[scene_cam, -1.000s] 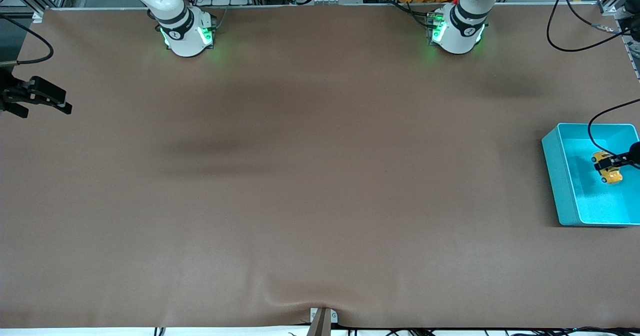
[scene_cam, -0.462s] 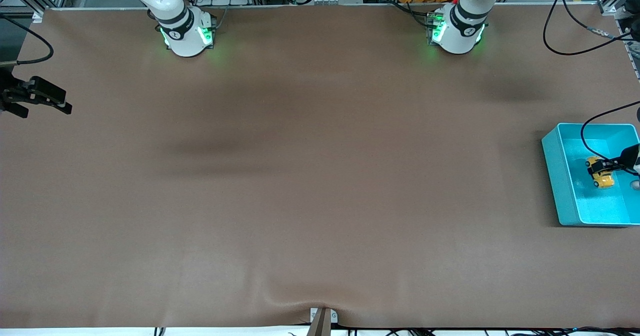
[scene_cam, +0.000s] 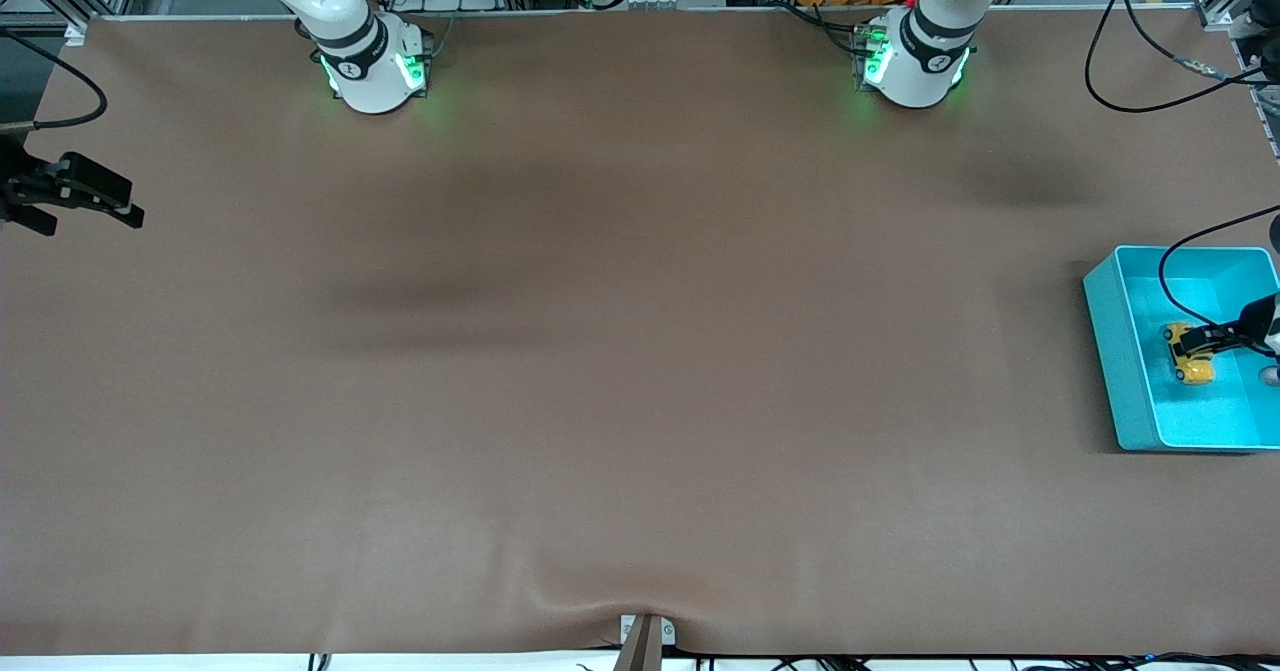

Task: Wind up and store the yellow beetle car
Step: 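Lower the car into the box and open the left gripper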

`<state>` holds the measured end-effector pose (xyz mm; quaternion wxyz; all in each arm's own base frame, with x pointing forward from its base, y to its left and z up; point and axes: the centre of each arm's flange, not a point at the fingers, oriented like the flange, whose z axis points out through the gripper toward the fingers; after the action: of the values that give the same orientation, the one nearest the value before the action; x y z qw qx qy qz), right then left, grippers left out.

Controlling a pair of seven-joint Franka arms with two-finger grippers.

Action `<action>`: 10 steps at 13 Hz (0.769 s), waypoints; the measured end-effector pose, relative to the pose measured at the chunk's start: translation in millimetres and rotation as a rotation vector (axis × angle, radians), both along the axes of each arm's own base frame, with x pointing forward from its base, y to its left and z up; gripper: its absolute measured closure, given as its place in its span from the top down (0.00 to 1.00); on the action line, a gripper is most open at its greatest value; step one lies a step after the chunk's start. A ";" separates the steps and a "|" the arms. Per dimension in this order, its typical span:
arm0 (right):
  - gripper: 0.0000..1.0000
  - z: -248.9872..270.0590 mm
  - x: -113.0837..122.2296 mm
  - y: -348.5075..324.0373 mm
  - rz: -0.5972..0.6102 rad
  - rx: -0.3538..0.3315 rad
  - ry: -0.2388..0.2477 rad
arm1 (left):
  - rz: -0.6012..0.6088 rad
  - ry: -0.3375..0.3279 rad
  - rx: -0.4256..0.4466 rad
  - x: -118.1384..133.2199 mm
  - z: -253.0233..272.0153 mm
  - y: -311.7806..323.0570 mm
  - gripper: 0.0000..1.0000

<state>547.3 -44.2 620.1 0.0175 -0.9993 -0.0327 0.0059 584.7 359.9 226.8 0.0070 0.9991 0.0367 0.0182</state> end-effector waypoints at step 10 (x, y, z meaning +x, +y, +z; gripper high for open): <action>1.00 -3.6 1.8 -0.4 -0.001 0.000 0.006 | -0.021 -0.071 0.020 35.9 197.9 -120.4 1.00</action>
<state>549.1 -44.6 616.6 0.0177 -0.9993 -0.0324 0.0091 620.6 239.5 424.7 -0.0016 0.9982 0.0256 0.0538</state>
